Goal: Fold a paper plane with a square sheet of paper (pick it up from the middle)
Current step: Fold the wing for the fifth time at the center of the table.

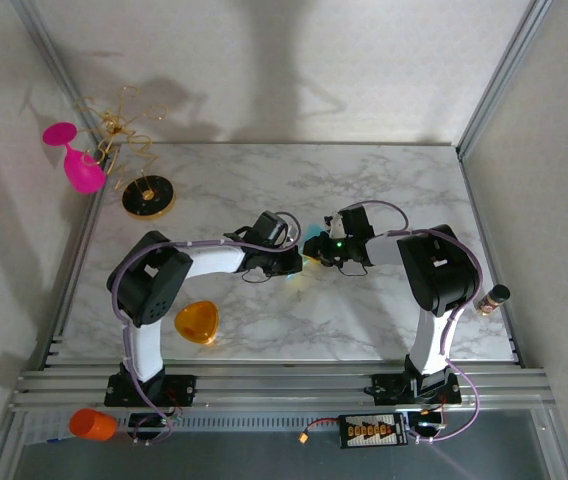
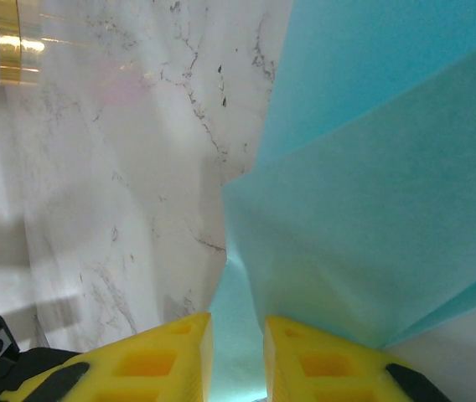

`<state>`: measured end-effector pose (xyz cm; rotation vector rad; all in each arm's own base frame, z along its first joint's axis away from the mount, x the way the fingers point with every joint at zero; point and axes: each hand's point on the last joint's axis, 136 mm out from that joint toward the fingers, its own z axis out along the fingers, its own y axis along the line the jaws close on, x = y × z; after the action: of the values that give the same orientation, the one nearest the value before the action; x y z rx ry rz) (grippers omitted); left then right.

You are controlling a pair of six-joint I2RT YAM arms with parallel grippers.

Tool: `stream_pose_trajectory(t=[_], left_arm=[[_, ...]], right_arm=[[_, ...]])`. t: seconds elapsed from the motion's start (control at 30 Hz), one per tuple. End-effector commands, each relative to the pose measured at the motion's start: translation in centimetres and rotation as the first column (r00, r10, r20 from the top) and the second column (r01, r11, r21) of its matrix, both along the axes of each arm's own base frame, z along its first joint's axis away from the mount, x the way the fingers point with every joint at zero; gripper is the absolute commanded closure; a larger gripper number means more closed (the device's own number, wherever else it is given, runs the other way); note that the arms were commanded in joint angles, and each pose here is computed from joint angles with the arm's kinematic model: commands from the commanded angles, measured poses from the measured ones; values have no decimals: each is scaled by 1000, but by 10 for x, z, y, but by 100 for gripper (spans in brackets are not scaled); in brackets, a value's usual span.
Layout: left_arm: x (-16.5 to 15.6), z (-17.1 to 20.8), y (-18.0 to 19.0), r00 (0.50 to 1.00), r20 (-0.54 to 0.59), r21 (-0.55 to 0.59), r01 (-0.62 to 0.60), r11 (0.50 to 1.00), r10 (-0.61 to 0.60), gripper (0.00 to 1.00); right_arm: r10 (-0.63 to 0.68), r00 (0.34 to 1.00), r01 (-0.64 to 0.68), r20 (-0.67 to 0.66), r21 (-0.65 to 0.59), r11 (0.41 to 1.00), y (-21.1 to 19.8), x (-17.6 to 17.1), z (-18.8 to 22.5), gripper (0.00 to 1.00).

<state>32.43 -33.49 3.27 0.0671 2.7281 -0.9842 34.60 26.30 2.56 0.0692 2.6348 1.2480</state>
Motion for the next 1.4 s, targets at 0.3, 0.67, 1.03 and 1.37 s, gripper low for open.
stream_pose_trajectory(t=[0.3,0.67,1.03,1.37], left_arm=[[-3,-21,7,999,-36,46,-11,999,13,93],[-8,-34,18,998,-58,84,-17,996,22,94],[-8,-30,22,997,-63,57,-30,998,34,96],[8,4,11,998,-2,-31,-60,998,60,95]], right_arm=[[-32,997,20,-75,-147,989,-16,-12,-48,75],[-34,996,20,-84,-160,987,-18,-13,-52,75],[-36,996,22,-76,-178,984,-19,-11,-48,75],[-34,996,19,-77,-183,983,-19,-12,-49,75]])
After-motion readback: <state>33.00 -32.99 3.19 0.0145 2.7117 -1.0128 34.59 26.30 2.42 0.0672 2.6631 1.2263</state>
